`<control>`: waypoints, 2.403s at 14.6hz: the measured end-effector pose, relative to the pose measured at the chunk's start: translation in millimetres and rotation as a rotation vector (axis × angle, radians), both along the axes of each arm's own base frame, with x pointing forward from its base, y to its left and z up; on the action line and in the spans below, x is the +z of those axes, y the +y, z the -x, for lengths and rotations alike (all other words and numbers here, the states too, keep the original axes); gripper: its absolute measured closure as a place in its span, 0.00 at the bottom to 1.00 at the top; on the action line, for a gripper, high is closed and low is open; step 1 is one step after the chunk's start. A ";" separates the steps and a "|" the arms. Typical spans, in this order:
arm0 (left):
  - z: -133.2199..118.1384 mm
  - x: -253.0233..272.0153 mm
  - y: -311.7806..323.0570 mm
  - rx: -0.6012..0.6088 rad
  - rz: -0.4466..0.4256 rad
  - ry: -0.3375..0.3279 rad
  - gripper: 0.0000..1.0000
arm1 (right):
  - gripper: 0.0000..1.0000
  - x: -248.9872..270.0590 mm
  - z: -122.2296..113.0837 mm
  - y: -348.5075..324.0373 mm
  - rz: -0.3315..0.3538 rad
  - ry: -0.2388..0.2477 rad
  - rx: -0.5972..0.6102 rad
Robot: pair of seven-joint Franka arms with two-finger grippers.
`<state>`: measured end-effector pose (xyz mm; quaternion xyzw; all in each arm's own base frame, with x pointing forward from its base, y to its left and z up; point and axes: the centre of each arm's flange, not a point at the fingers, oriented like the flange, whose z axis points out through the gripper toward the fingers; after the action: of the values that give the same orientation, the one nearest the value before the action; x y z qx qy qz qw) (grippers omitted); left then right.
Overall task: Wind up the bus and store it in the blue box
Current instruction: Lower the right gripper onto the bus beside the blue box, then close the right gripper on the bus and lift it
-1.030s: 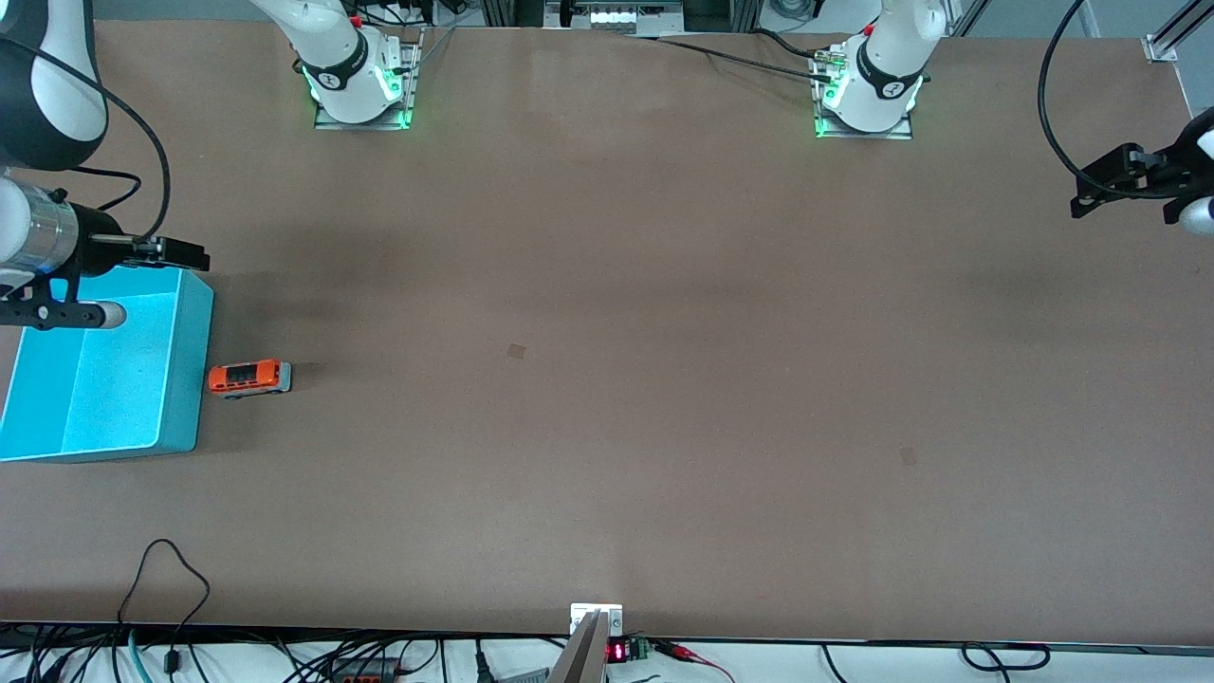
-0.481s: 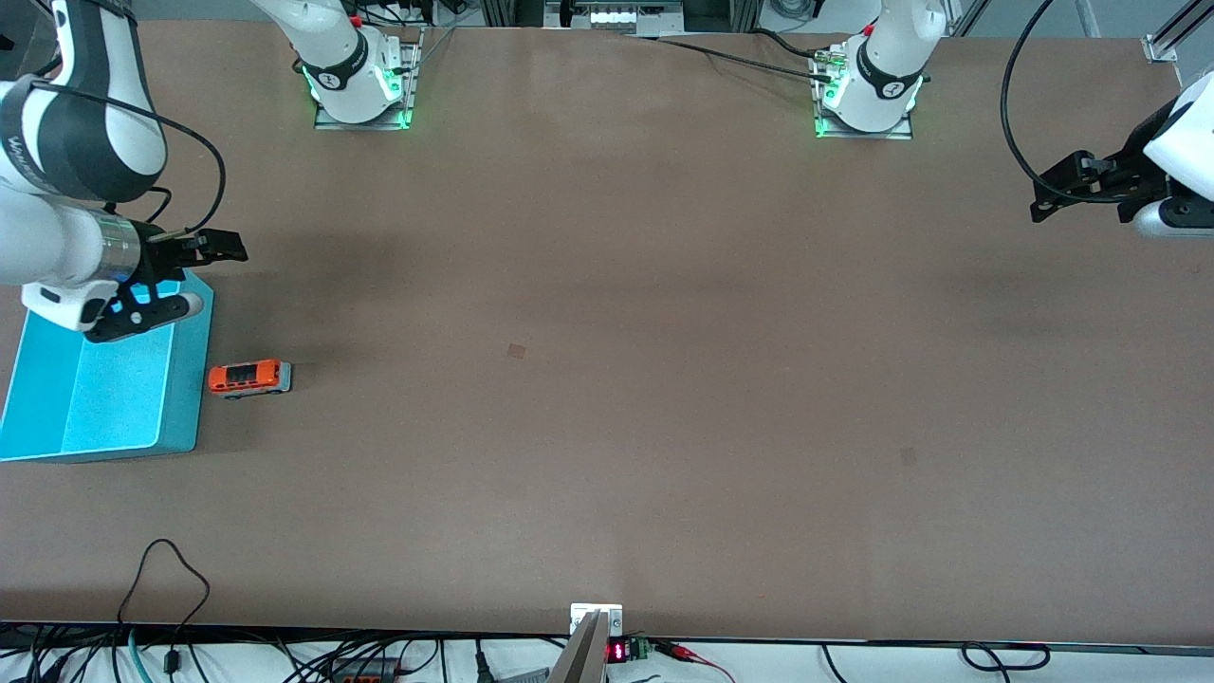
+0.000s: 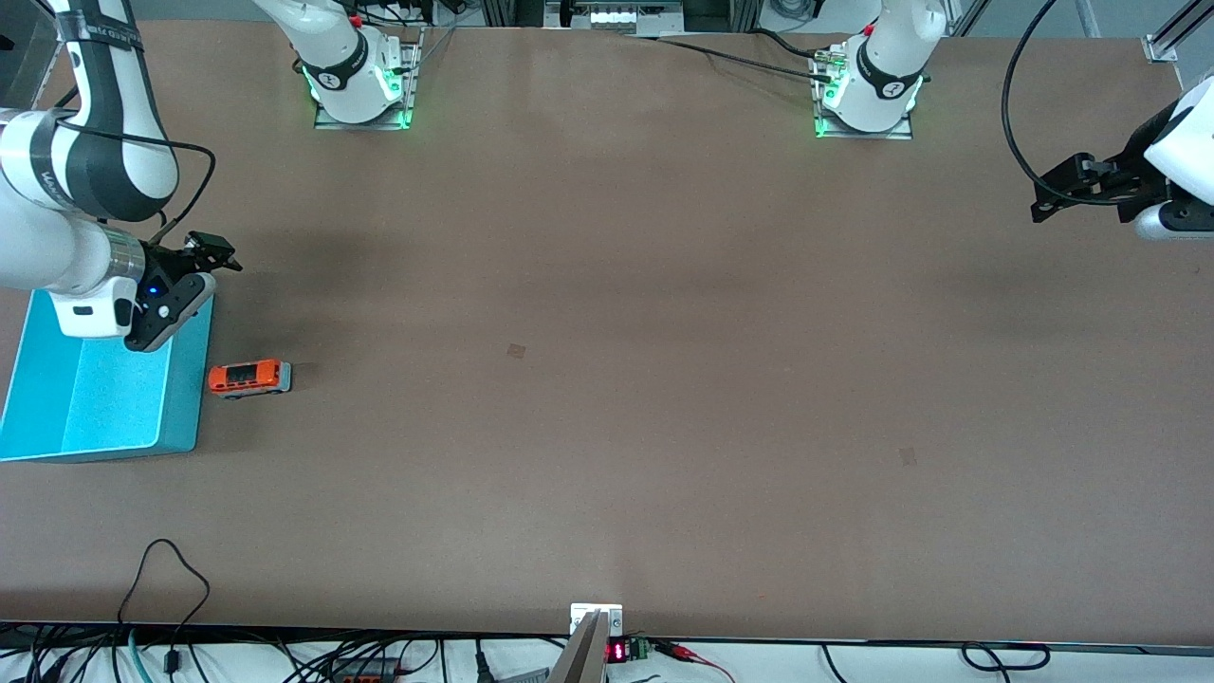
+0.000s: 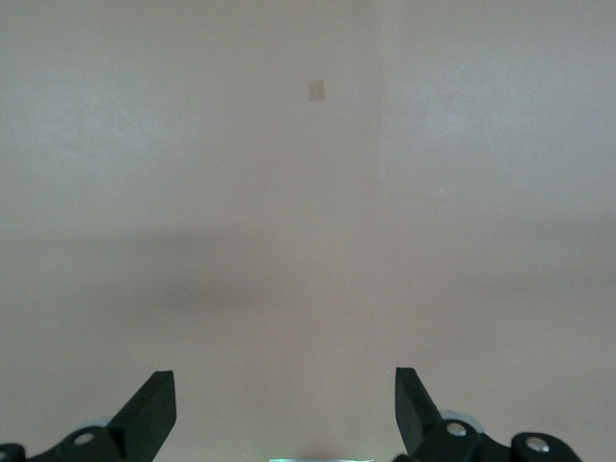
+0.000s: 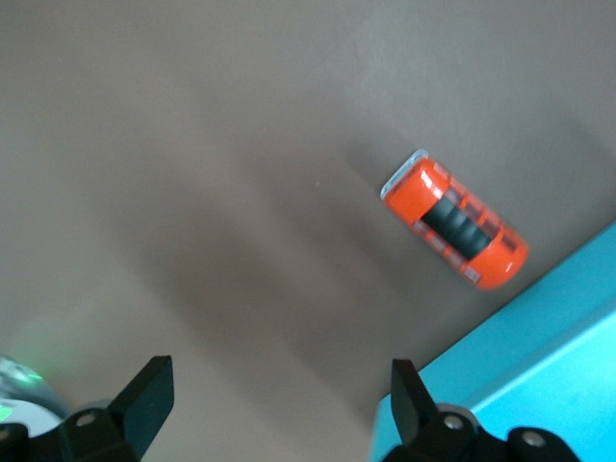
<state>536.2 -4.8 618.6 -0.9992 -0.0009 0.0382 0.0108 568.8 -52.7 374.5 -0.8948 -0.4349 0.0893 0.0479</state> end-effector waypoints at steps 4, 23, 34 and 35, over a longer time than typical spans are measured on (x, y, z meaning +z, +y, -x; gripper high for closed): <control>0.0 0.0 0.2 0.001 0.000 0.000 0.00 | 0.00 -23.3 -0.5 -0.3 0.031 -0.081 0.233; 0.9 -1.3 1.3 0.004 0.000 0.010 0.00 | 0.00 -147.1 -21.4 -27.0 -0.030 -0.275 0.812; 1.0 -1.3 2.3 0.006 0.000 0.010 0.00 | 0.25 -183.9 -25.3 -39.3 -0.024 -0.317 0.780; 1.0 -1.3 2.3 0.006 0.000 0.010 0.00 | 0.35 -183.9 -25.2 -39.7 -0.023 -0.318 0.762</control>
<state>535.3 -2.5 617.3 -0.9990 -0.0039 0.0430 0.0104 594.0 -92.4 190.6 -0.6718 -0.7380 -0.0435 -0.0461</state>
